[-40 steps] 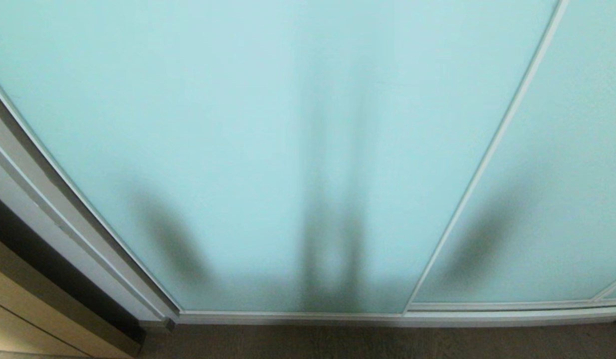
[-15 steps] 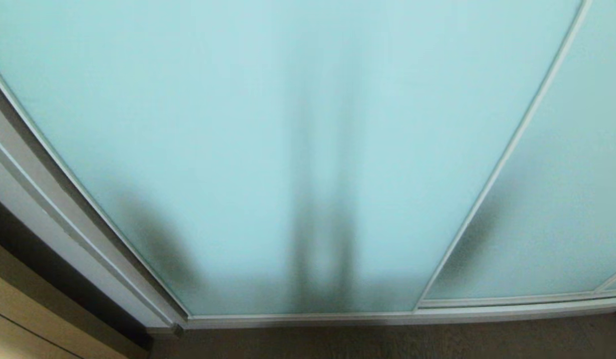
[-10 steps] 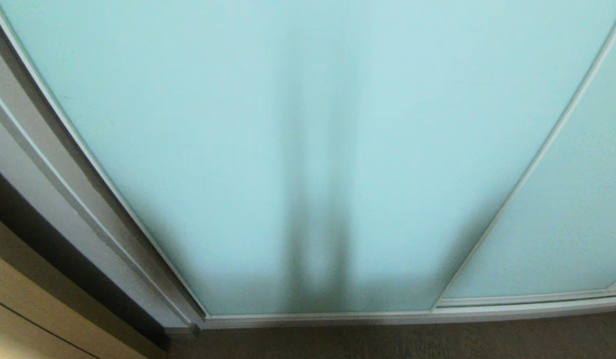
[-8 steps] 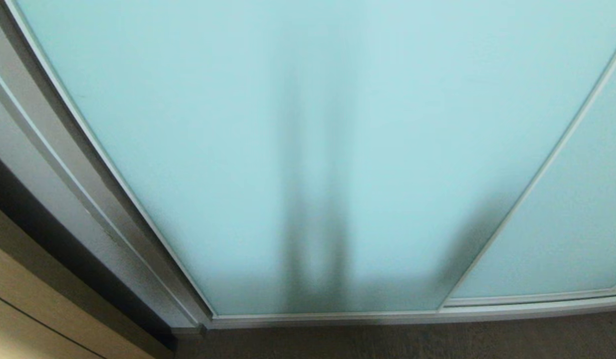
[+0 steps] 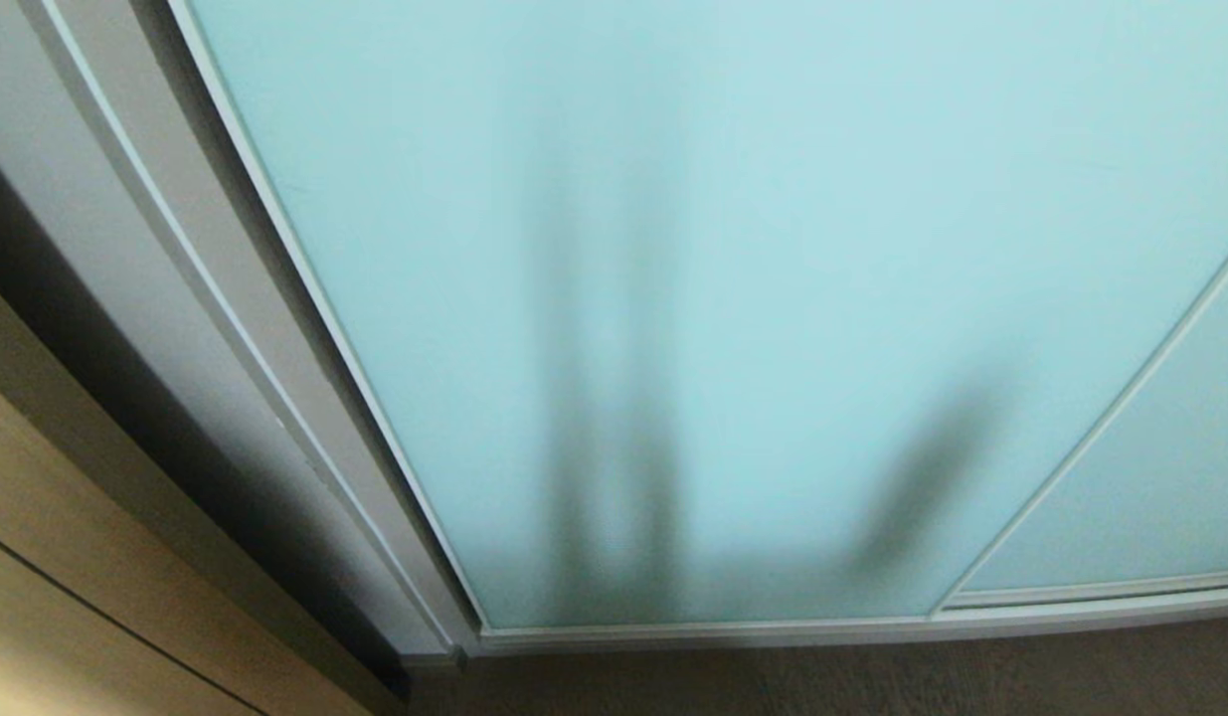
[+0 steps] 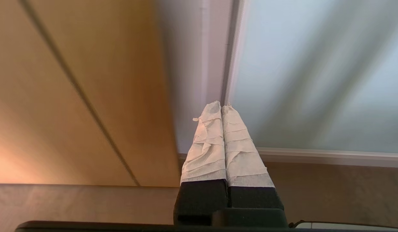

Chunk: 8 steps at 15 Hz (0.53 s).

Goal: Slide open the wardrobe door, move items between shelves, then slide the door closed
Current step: Open the door

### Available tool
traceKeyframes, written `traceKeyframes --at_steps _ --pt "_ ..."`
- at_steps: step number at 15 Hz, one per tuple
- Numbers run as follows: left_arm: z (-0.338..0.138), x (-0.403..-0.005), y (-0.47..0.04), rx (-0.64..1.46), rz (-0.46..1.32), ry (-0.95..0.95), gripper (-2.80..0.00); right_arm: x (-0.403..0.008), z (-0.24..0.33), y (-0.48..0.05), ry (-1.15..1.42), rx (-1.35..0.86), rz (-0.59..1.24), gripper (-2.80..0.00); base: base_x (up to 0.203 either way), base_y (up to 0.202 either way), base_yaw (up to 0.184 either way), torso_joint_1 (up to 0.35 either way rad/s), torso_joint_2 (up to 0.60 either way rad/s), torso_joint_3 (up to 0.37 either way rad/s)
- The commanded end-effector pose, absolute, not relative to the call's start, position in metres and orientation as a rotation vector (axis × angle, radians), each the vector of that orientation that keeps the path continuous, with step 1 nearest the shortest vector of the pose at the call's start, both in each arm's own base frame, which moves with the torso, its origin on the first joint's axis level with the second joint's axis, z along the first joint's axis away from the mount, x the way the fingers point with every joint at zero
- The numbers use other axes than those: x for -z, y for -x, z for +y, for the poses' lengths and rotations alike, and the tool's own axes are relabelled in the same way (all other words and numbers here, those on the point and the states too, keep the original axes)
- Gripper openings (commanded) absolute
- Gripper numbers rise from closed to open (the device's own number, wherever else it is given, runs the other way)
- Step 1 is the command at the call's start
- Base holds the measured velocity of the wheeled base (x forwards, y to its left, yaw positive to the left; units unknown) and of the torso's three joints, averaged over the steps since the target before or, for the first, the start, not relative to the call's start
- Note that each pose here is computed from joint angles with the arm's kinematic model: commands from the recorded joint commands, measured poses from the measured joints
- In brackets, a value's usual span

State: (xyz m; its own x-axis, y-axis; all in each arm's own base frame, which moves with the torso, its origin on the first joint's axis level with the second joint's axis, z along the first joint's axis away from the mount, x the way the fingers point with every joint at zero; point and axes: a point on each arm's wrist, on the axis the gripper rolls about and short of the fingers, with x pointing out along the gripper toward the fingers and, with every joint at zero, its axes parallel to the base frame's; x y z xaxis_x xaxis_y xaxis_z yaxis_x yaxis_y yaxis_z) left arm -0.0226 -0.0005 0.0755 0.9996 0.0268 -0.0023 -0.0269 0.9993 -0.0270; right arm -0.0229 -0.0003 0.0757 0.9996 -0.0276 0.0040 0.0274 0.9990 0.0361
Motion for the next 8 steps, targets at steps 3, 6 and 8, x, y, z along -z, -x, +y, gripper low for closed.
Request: traceKeyframes --at_steps 3,6,8 --pt "-0.0005 -0.0752 0.0223 -0.028 0.006 0.028 -2.8 -0.0757 -0.0003 0.0228 -0.035 0.028 -0.003 -2.8 0.0 0.193 0.001 0.0 0.0 0.003" --pt "-0.0005 -0.0752 0.0223 -0.028 0.006 0.028 -2.8 -0.0756 -0.0003 0.0228 -0.035 0.028 -0.003 -2.8 0.0 0.114 -0.002 0.002 0.0 0.001" --pt "-0.0005 -0.0752 0.0223 -0.028 0.006 0.028 -2.8 -0.0754 -0.0003 0.0227 -0.036 0.028 -0.002 -2.8 0.0 0.0 0.0 0.0 0.0 0.0"
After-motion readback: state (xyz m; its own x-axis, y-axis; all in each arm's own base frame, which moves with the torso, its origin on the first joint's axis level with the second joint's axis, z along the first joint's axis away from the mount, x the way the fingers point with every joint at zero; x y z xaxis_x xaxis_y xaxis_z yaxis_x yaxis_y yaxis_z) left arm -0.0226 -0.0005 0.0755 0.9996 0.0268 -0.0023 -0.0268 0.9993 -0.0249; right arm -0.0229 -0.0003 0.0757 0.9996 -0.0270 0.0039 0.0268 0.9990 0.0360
